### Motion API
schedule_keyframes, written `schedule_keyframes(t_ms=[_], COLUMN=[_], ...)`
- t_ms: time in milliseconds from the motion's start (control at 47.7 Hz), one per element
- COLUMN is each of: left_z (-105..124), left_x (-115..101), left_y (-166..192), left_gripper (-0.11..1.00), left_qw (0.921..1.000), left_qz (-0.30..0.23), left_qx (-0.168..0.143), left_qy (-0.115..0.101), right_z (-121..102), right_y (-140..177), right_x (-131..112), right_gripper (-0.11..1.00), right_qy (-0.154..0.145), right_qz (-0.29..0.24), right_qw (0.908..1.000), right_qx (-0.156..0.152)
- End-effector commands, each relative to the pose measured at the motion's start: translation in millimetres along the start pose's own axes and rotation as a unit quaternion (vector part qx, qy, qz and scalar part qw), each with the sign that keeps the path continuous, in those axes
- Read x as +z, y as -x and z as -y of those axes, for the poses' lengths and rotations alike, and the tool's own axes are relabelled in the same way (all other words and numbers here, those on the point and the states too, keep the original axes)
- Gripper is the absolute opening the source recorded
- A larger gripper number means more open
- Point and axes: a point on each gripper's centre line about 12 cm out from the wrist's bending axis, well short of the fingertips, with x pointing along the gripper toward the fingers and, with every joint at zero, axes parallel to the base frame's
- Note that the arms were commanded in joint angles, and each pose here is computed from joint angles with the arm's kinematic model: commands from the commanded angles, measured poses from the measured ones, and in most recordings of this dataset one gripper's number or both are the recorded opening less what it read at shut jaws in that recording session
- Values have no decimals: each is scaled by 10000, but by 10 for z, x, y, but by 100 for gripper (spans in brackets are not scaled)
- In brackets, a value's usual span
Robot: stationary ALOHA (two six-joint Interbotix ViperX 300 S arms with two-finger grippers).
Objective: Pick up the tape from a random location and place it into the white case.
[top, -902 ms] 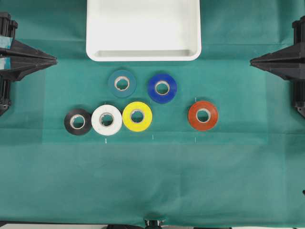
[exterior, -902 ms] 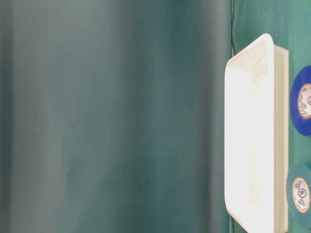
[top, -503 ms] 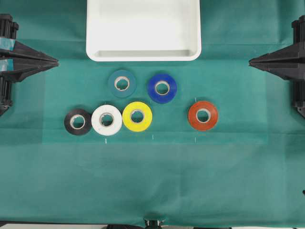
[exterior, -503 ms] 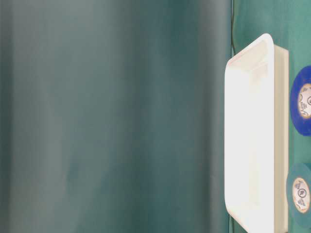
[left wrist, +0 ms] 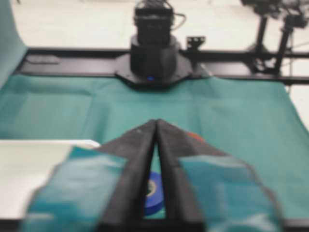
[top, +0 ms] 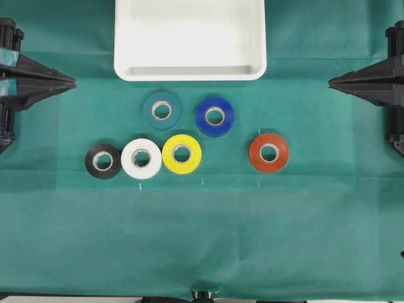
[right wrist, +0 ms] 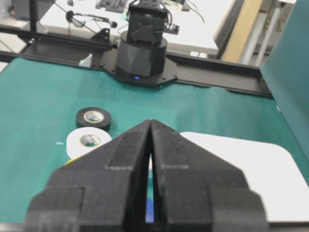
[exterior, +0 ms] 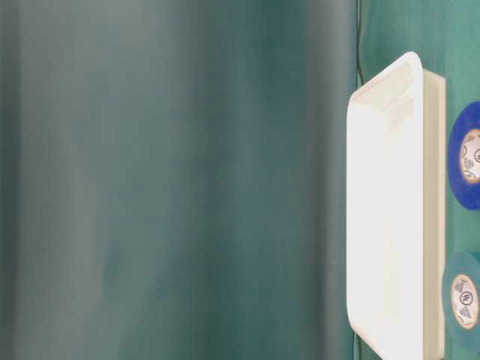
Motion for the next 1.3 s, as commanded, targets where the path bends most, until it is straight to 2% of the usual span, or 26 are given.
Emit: schedule_keyframes(t_ms=[0, 189, 252, 294, 902, 1279], left_z=[22, 77, 83, 86, 86, 97], left_x=[90, 84, 84, 84, 84, 108], left_y=[-22, -26, -26, -26, -36, -290], left_gripper=[26, 81, 94, 98, 98, 98], left_qw=[9999, 9998, 9997, 9997, 9998, 9997], left_qz=[115, 100, 100, 100, 61, 85], left_qx=[-54, -191, -207, -214, -213, -213], left_qy=[-5, 2, 2, -13, 2, -21], right_z=[4, 3, 3, 3, 3, 3], right_y=[-28, -31, -31, -32, -38, -76], right_x=[97, 92, 89, 91, 113, 100], right_gripper=[0, 0, 0, 0, 0, 0], right_qy=[0, 8, 8, 8, 23, 38], right_qz=[115, 100, 84, 77, 15, -38], right_qw=[9999, 9999, 10000, 10000, 10000, 10000], right_qx=[-10, -8, -8, -8, -7, -5])
